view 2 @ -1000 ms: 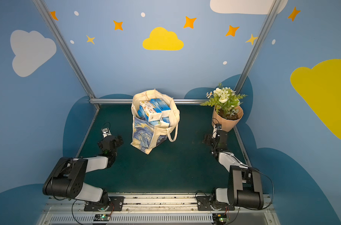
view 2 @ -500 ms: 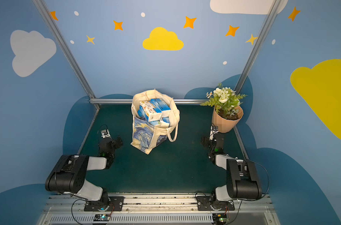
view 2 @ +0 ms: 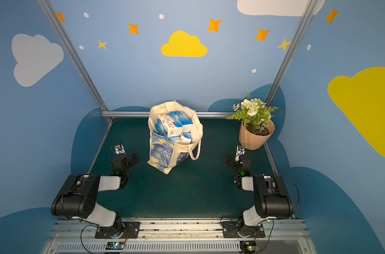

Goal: Put tissues into the canvas bag
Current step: Reset both arms

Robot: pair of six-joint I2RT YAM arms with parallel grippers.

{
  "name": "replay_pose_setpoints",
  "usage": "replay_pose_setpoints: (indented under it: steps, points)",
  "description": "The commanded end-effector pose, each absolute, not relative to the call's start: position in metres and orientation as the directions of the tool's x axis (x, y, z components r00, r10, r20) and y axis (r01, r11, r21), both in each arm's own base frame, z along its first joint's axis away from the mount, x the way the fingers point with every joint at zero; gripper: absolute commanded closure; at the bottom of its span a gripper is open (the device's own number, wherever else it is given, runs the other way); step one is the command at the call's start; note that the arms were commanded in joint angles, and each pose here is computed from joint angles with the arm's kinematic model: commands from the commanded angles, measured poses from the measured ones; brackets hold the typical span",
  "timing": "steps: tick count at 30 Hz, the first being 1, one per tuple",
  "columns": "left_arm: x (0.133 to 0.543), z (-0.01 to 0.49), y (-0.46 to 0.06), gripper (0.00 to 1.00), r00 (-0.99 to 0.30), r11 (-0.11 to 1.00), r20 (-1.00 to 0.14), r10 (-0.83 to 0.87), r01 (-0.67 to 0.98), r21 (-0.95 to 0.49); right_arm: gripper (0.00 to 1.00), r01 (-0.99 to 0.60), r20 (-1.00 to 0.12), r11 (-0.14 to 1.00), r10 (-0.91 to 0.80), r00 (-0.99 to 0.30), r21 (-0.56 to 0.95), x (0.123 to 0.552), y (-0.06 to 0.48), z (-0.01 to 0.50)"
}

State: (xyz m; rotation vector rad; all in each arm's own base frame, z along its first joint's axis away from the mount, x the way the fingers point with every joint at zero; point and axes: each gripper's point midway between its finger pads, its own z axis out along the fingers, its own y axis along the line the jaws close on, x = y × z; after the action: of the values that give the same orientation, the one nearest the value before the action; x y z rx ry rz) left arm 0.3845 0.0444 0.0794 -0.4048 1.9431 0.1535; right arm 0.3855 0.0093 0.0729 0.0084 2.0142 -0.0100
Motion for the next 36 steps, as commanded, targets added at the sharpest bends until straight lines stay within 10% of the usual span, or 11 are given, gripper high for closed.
replay_pose_setpoints:
  steps: [1, 36]
  points:
    - [0.3867, 0.0833, 0.0445, 0.0, -0.347, 0.934, -0.914, -0.211, -0.347, -0.084, 0.07, 0.015, -0.924, 1.0, -0.006, -0.382, -0.013, 0.3931, 0.0103, 0.0892]
    - [0.3867, 0.0844, 0.0446, 0.0, -0.343, 0.934, -0.915, -0.211, -0.347, -0.086, 0.07, 0.015, -0.924, 1.0, -0.005, -0.381, -0.012, 0.3934, 0.0102, 0.0899]
